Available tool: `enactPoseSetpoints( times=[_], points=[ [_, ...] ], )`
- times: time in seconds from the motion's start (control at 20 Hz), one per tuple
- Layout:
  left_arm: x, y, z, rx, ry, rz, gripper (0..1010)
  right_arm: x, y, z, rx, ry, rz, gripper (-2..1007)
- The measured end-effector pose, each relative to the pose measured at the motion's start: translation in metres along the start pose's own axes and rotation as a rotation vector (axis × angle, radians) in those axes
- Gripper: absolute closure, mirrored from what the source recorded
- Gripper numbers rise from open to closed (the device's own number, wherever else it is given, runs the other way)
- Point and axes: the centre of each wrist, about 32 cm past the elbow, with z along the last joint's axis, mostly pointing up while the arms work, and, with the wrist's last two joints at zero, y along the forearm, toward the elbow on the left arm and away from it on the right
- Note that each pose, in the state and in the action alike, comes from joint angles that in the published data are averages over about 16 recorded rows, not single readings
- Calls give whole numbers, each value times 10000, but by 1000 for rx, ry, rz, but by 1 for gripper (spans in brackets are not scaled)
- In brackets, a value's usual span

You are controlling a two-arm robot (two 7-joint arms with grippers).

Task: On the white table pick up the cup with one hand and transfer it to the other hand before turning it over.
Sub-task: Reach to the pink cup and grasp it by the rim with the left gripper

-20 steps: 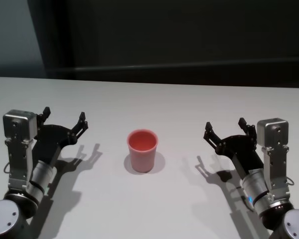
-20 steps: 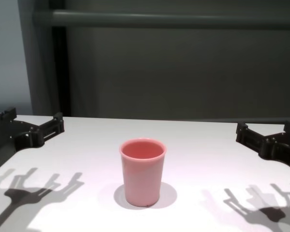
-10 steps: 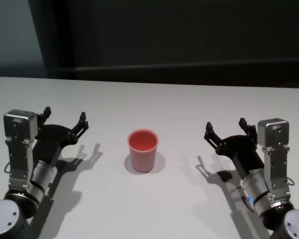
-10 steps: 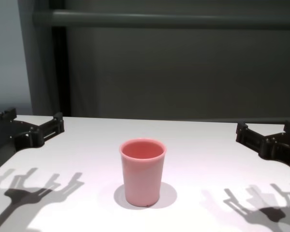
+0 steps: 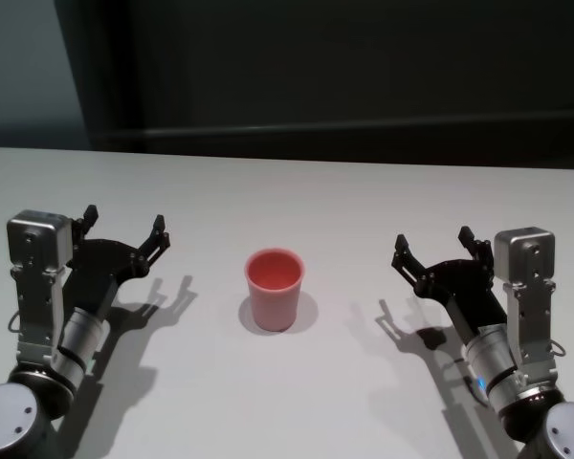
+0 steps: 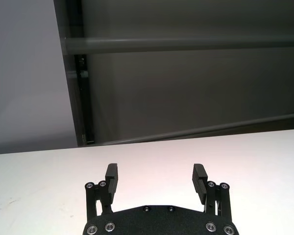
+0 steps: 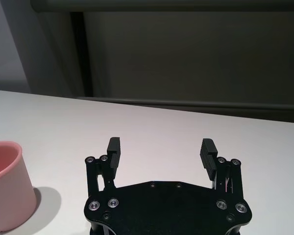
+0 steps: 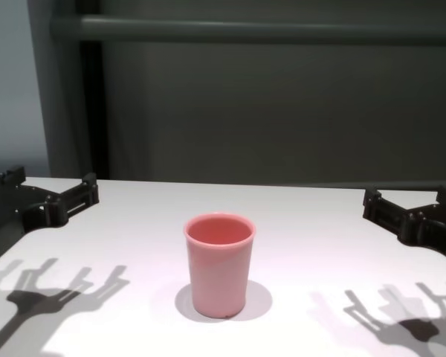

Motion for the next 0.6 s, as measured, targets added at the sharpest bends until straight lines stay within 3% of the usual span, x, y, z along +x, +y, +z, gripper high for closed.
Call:
enactPoseSetpoints(
  times=[0.6],
  points=[
    [0,0,0,0,0,0,7,0,0,0,0,0,0,3]
  ],
)
